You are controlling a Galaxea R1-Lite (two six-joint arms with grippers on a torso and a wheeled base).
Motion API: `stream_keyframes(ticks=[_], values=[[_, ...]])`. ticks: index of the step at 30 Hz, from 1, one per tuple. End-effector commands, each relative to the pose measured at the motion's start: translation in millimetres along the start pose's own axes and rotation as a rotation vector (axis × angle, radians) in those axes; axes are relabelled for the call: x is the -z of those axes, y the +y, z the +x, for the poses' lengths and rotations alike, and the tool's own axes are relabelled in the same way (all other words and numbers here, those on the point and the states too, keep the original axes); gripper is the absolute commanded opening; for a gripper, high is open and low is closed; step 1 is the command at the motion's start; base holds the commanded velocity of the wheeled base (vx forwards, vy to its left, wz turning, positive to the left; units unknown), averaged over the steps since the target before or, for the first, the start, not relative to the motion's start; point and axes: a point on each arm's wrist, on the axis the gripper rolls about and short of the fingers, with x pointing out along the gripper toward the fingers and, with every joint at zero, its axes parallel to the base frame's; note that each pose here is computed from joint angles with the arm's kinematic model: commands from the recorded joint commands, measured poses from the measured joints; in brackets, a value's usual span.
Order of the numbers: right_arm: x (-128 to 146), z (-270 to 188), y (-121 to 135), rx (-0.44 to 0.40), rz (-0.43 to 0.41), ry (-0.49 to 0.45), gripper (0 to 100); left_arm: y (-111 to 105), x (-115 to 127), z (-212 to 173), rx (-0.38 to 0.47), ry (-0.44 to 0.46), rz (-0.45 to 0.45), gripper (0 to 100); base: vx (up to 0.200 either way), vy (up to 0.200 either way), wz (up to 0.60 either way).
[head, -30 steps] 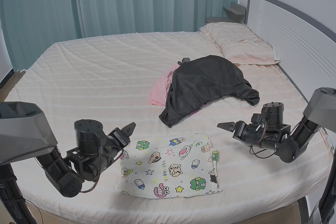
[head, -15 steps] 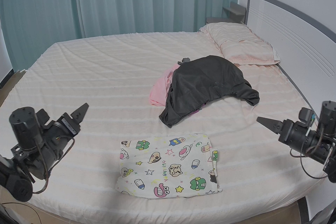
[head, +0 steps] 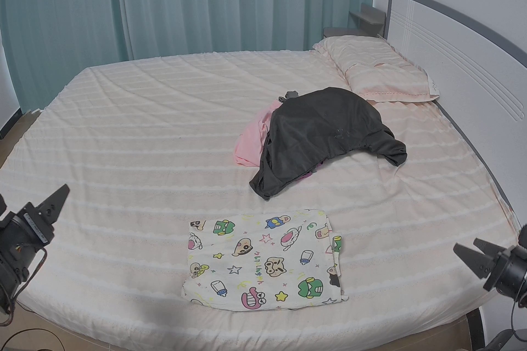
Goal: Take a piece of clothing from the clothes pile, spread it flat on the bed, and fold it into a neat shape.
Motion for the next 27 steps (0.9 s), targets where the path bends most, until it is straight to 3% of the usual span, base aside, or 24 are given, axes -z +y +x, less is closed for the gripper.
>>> stream_keyframes(ticks=[1, 4, 8, 9, 12, 17, 22, 27], values=[[34, -59, -7, 0.017, -0.102, -0.095, 100, 21, -25, -67, -0.097, -0.207, 0.056, 100, 0.000, 0.000, 0.00], [42, -71, -8, 0.013, -0.145, -0.117, 100, 36, -5, -76, -0.153, -0.217, 0.164, 100, 0.000, 0.000, 0.00], [48, -75, -10, 0.033, -0.174, -0.134, 100, 49, 11, -83, -0.192, -0.229, 0.237, 100, 0.000, 0.000, 0.00], [51, -77, -11, 0.057, -0.183, -0.148, 100, 56, 21, -86, -0.258, -0.239, 0.277, 100, 0.000, 0.000, 0.00], [57, -81, -12, 0.102, -0.229, -0.156, 100, 66, 31, -95, -0.334, -0.290, 0.331, 100, 0.000, 0.000, 0.00], [69, -88, -14, 0.149, -0.347, -0.166, 100, 75, 46, -103, -0.409, -0.339, 0.332, 100, 0.000, 0.000, 0.00], [71, -91, -13, 0.167, -0.368, -0.207, 100, 82, 60, -105, -0.423, -0.353, 0.345, 100, 0.000, 0.000, 0.00], [73, -94, -12, 0.182, -0.376, -0.260, 100, 87, 71, -115, -0.464, -0.450, 0.370, 100, 0.000, 0.000, 0.00]])
